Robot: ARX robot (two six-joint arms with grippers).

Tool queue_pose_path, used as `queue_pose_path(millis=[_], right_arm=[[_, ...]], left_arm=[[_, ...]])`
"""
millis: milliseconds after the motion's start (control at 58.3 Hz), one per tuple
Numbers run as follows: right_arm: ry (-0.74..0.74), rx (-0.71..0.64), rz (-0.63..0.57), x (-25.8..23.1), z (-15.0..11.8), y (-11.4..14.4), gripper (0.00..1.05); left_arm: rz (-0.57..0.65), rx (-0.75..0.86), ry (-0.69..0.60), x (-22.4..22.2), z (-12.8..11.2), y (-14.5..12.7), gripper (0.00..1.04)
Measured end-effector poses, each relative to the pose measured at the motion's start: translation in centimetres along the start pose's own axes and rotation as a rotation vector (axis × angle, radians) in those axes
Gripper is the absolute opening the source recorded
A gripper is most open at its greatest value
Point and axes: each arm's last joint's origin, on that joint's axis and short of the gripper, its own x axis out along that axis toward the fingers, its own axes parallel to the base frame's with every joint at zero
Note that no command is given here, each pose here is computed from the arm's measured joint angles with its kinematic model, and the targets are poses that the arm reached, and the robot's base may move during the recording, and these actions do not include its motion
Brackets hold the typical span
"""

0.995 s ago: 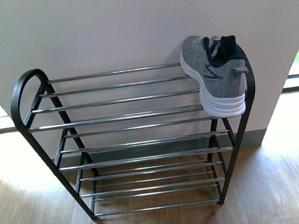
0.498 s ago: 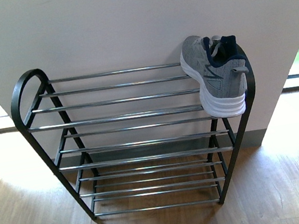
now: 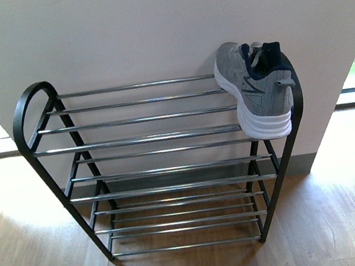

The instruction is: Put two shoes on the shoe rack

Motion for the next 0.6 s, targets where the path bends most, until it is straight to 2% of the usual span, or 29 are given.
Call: queue_pose_path(millis=[223, 481, 601], right_arm=[[0.035, 0.000, 0.002, -0.9, -0.5, 0.0, 0.01], [0.006, 0.000, 0.001, -1.3, -0.3, 0.0, 0.02], [0.006, 0.000, 0.001, -1.3, -0.3, 0.0, 0.20]], left_arm=[[-0.001, 0.000, 0.000, 0.0, 0.0, 0.0, 0.02], [-0.001, 0.000, 0.000, 0.0, 0.0, 0.0, 0.02], [0.000, 0.000, 0.000, 0.0, 0.0, 0.0, 0.02]])
